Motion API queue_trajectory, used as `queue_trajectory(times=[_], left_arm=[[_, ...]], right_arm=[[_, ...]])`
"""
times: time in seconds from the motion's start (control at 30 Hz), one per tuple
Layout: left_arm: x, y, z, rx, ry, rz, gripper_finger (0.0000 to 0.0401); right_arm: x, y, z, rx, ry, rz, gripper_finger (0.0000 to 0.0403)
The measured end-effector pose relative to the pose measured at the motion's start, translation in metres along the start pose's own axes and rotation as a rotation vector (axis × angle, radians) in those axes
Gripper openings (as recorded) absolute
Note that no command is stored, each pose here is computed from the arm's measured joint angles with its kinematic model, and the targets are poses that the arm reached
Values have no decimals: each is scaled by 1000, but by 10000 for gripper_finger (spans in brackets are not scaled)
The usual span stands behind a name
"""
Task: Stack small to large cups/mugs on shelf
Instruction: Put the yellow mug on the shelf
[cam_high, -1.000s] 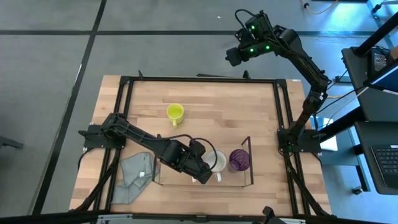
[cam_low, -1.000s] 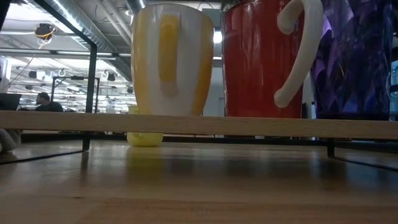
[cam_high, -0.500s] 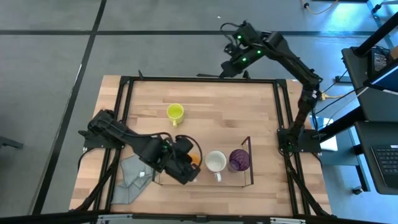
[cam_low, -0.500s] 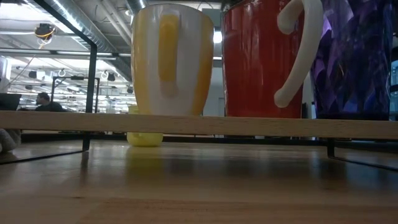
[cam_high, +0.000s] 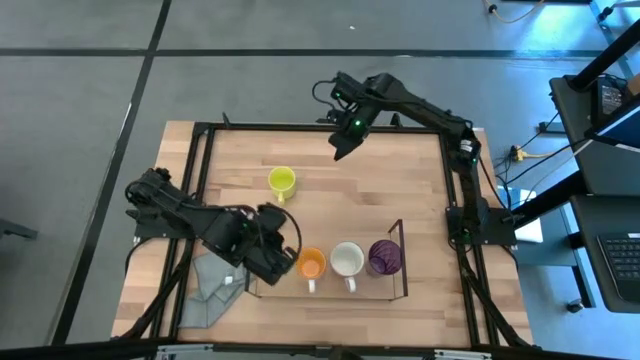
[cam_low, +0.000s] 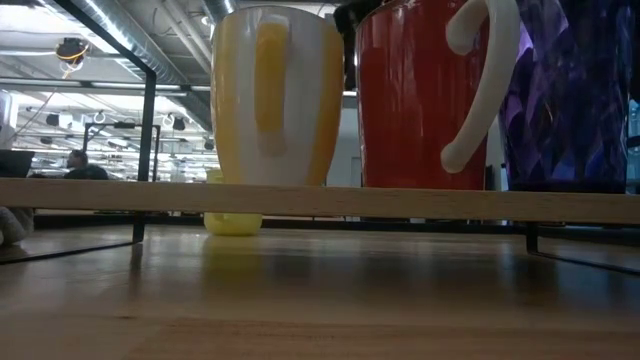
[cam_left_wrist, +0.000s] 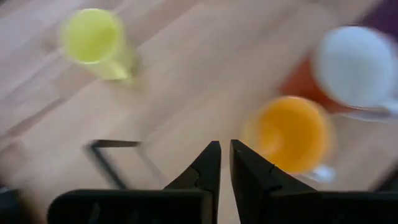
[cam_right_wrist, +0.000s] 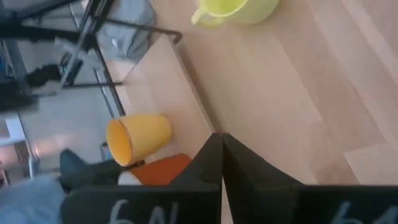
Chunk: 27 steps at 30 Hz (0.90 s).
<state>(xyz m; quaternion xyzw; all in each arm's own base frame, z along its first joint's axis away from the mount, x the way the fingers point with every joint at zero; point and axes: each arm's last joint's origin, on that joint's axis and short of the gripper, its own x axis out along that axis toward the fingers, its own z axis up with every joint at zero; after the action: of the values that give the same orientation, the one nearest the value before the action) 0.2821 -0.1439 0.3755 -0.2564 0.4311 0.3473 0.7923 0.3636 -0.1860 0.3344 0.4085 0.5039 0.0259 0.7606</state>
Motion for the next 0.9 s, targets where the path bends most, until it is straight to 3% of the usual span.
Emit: queue_trajectory(times=[0.2, 0.27, 0.37, 0.47, 0.6, 0.77, 0.9], left_arm=[[26, 35, -5, -71, 78, 92, 23], [33, 37, -10, -85, 87, 31, 23], [39, 39, -13, -95, 70, -60, 23], [42, 43, -12, -101, 33, -91, 23], [45, 47, -4, -81, 11, -86, 23], [53, 48, 13, -24, -23, -108, 23], [61, 49, 34, 8, -48, -157, 23]], right_arm=[[-18, 14, -16, -134, 21, 51, 8], [-35, 24, -29, -154, 8, -30, 8], [-62, 36, -46, -143, -71, -245, 8], [-97, 56, -73, -43, -212, -336, 8], [-140, 99, -127, -72, -373, -244, 8], [-184, 150, -209, -303, -562, -53, 8], [-208, 165, -259, -298, -662, 93, 8]])
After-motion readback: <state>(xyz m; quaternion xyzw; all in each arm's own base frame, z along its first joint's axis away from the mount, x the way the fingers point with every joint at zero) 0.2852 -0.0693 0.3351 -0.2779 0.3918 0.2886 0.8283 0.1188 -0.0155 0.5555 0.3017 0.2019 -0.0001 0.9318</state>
